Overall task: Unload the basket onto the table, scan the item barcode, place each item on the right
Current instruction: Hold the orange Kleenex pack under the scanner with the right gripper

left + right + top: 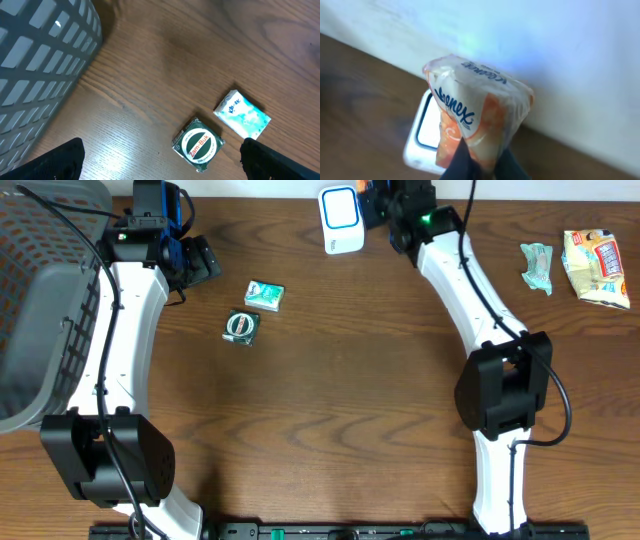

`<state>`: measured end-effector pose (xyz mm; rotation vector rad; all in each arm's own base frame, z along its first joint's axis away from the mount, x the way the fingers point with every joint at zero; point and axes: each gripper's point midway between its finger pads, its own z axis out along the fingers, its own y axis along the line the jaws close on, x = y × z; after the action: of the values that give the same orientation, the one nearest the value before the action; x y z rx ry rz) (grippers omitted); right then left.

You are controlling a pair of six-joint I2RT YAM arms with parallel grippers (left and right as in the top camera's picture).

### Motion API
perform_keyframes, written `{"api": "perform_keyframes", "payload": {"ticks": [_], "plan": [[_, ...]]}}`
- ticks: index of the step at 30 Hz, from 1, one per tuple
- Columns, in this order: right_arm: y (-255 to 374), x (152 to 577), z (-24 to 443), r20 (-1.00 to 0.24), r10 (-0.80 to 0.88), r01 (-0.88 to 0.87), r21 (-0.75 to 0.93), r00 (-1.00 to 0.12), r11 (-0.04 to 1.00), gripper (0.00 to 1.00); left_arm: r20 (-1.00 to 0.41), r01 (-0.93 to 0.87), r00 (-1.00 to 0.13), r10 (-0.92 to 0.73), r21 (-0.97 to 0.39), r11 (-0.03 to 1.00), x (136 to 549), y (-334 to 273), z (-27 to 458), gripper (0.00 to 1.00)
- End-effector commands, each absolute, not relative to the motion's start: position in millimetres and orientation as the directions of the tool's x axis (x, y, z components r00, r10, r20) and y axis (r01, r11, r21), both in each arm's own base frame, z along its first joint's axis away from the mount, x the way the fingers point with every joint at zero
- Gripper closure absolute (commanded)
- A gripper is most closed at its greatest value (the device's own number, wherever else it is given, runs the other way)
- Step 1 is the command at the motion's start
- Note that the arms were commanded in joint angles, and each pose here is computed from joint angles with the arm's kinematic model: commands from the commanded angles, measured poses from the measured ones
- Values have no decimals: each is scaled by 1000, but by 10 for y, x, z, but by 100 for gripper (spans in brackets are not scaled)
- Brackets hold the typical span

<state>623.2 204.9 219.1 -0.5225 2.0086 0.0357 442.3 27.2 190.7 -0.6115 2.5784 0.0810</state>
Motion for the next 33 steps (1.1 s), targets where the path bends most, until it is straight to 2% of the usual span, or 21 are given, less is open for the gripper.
{"api": "perform_keyframes", "payload": {"ticks": [1,5,12,25,28,30,33], "plan": [[2283,6299,2089,-733,-646,-459,-508,-213,728,99,-475,-437,-783,-401,-40,899,4434,293,1904,2],[2417,6351,1918,-654,-746,-490,-612,-127,620,99,-476,-437,-783,-401,-39,899,4434,294,1905,2],[2320,6426,1575,-526,-839,-480,-704,-141,523,99,-475,-437,-783,-401,-40,899,4434,293,1905,2],[2262,6422,1439,-488,-858,-494,-712,-162,499,99,-475,-436,-783,-401,-40,899,4434,291,1905,2],[2167,6465,1468,-550,-805,-452,-674,-220,584,99,-475,-437,-783,-401,-40,899,4434,293,1904,2],[1806,6589,1646,-638,-698,-292,-635,-325,716,99,-475,-437,-783,-401,-40,899,4434,293,1905,2],[1329,6637,1792,-677,-611,-171,-601,-410,781,99,-475,-437,-783,-401,-40,899,4434,293,1905,2]]}}
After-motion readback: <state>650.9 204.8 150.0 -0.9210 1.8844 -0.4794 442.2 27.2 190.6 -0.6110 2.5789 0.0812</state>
